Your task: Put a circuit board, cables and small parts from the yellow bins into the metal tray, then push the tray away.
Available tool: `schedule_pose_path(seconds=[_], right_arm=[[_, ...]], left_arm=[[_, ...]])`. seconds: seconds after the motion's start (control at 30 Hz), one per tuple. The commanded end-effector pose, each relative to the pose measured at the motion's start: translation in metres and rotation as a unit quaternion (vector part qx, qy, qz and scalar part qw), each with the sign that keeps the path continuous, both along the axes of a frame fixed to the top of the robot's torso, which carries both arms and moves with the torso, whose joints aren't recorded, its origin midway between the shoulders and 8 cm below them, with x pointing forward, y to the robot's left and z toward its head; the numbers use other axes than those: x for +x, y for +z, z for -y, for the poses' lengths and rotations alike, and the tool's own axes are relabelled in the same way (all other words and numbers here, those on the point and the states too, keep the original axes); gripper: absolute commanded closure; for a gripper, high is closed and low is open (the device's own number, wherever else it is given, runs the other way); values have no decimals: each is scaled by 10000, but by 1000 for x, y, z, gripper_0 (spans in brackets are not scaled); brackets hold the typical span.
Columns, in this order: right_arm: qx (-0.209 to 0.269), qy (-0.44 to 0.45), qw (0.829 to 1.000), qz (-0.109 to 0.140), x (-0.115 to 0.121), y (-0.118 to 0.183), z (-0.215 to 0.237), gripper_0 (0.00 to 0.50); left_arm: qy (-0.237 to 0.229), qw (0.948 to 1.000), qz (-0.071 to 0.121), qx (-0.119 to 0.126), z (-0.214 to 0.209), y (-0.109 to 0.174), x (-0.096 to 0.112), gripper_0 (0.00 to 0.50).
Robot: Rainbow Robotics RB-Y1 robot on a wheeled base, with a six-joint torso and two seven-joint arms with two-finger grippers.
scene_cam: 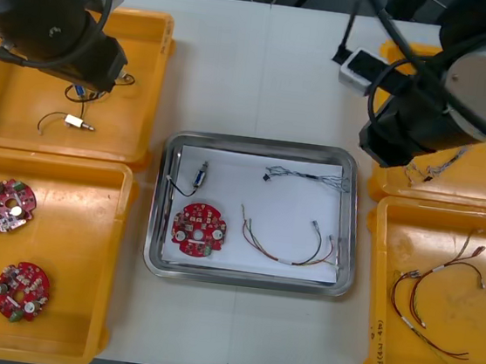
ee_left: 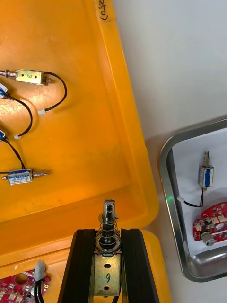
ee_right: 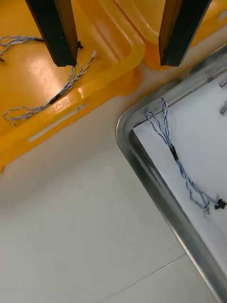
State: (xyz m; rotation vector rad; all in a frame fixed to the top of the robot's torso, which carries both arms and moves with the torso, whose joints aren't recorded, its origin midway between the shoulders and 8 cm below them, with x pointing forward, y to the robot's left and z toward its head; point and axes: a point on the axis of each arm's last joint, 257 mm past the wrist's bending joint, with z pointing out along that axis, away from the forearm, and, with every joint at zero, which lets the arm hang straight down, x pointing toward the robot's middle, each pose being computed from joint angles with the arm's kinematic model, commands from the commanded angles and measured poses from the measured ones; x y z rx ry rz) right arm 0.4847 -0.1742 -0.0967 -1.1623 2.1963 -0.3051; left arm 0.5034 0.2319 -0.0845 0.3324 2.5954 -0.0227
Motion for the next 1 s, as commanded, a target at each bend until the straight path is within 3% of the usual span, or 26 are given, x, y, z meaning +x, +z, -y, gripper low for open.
schedule_pose_path(seconds=[0.03,0.17,0.4,0.6,1.0], right_arm=[[788,-693,9944,124,-9,8,24,0],[1263,-1407,9818,180,-9,13,52,0],[1558,-2239,9614,365,-12,17,90,0],[1761,-2683,9466,305,-21,8,124,0],[1886,-3280,9256,-54,-58,-23,187,0]], left_arm=[[439,9978,18,-499,14,8,-7,500],[384,9979,29,-524,25,8,-9,500],[305,9982,43,-507,46,6,-10,499],[388,9975,3,-591,74,1,-12,500],[154,9992,46,-374,129,-28,-15,500]])
